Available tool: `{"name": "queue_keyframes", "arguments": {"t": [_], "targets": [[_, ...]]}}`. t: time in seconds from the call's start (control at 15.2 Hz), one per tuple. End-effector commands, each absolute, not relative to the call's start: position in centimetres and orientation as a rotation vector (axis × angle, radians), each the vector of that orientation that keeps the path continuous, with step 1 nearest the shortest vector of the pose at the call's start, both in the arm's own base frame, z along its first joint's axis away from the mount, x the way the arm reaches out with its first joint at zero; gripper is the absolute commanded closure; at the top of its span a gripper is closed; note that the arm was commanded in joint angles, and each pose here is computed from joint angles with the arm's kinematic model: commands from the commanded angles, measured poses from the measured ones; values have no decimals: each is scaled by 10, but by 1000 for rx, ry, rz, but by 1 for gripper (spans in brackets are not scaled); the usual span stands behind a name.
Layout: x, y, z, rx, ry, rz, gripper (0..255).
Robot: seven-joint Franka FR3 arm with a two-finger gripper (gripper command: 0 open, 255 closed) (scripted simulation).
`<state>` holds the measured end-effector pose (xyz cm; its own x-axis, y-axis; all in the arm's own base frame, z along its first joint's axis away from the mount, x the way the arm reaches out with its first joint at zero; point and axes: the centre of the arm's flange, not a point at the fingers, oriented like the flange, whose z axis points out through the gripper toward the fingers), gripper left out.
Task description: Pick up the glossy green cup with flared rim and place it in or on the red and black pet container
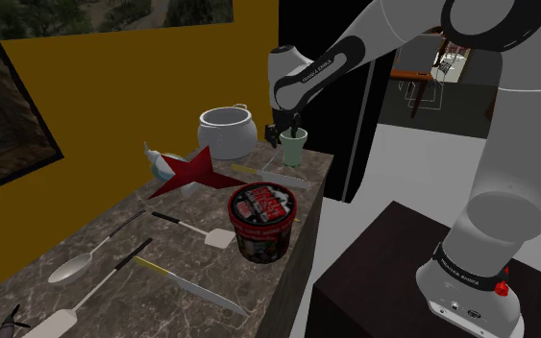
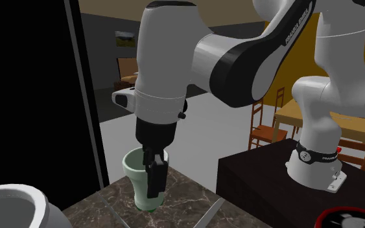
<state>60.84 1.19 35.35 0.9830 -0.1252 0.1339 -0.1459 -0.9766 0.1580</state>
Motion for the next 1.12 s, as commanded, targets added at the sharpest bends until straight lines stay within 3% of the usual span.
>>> {"name": "queue_keyframes", "arguments": {"t": [0.0,0.2,0.26,1.06], "targets": [[609,12,353,2961,-204,184,0],[609,12,353,2961,-204,184,0],[609,12,353,2961,-204,184,255],[609,12,369,2961,-204,184,255]]}}
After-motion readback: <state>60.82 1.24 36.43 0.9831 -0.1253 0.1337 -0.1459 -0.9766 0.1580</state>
